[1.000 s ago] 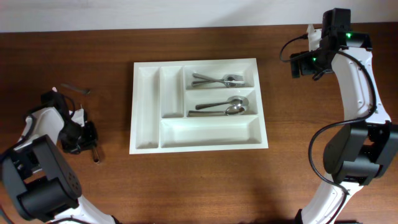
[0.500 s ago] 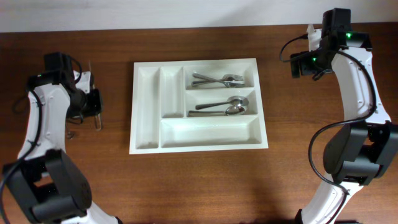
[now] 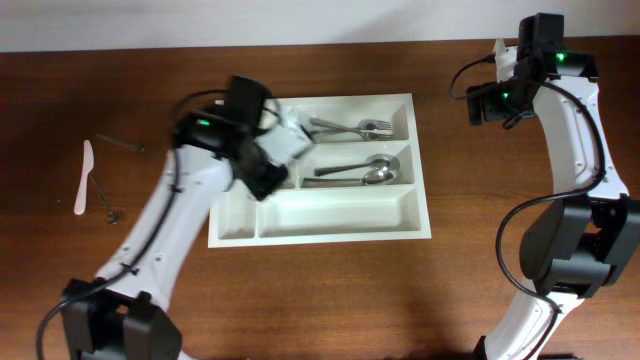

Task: Pack container
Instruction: 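Carry the tongs with the left gripper into the bottom compartment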

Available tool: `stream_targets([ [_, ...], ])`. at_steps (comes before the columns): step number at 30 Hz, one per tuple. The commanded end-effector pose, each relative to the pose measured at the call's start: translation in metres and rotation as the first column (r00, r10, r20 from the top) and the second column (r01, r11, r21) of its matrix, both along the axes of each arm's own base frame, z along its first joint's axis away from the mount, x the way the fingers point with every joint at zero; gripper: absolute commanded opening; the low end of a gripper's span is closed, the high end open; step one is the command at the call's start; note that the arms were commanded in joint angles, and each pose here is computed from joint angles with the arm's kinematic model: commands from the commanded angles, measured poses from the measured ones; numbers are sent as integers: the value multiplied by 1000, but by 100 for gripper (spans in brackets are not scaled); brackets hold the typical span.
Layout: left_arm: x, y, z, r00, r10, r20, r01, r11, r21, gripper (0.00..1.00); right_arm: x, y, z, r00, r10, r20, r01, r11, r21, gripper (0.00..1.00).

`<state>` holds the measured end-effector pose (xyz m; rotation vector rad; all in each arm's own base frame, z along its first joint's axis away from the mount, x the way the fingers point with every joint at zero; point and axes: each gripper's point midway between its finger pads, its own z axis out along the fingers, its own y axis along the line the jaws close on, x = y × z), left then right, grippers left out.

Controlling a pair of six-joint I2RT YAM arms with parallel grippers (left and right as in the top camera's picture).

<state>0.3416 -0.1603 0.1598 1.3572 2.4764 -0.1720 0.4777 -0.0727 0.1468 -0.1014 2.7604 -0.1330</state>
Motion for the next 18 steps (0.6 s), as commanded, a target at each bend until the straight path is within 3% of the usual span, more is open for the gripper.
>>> stream_targets([
  [1,-20,-31,11,953,-295,69,291,955,56,2,0,2,10,1000,11,22,-11,1000,-8,99],
  [5,-37,-50,4,889,-455,56,450,889,90,2,0,2,10,1000,11,23,-11,1000,-8,99],
  [12,-44,-33,-50,862,-499,-88,507,843,179,2,0,2,10,1000,11,23,-11,1000,-8,99],
  [18,-24,-33,-85,859,-500,-110,511,826,237,2,0,2,10,1000,11,23,-11,1000,-8,99],
])
